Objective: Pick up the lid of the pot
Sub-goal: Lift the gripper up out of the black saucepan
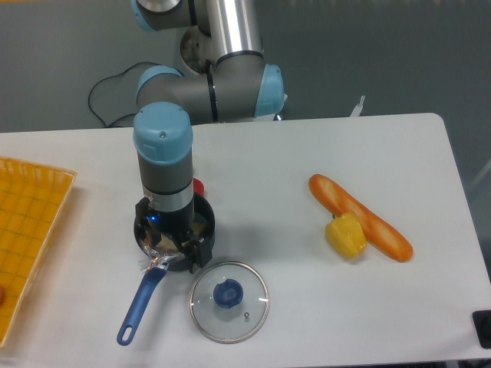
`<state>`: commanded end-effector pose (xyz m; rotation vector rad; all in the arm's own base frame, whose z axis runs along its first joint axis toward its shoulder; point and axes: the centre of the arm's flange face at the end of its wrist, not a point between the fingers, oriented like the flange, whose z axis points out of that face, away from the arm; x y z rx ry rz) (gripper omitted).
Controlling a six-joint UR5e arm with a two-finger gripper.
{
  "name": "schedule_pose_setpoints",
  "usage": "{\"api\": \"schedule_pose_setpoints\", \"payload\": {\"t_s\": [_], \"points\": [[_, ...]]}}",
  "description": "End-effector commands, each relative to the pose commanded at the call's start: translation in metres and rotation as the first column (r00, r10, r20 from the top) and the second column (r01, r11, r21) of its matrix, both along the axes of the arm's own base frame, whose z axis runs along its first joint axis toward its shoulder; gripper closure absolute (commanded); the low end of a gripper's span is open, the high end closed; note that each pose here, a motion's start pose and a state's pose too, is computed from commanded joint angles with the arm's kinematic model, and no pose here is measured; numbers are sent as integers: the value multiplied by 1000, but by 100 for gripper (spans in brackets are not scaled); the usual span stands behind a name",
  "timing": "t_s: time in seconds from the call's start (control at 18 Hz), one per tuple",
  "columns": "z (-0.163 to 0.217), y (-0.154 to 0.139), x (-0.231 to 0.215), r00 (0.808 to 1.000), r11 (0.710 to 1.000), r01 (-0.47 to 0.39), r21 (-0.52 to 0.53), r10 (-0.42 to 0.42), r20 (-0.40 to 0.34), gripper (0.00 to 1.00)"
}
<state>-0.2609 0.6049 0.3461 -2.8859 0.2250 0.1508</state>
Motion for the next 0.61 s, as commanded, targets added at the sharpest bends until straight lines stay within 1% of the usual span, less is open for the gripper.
{"api": "schedule_pose_setpoints", "payload": {"t_s": [0.17,0.39,0.61], "points": [[-3,3,-2,997,997,-76,17,76,17,0],[-9,9,-8,996,996,-87,19,87,10,0],[-11,8,-16,995,995,-97,18,97,-3,0]]}}
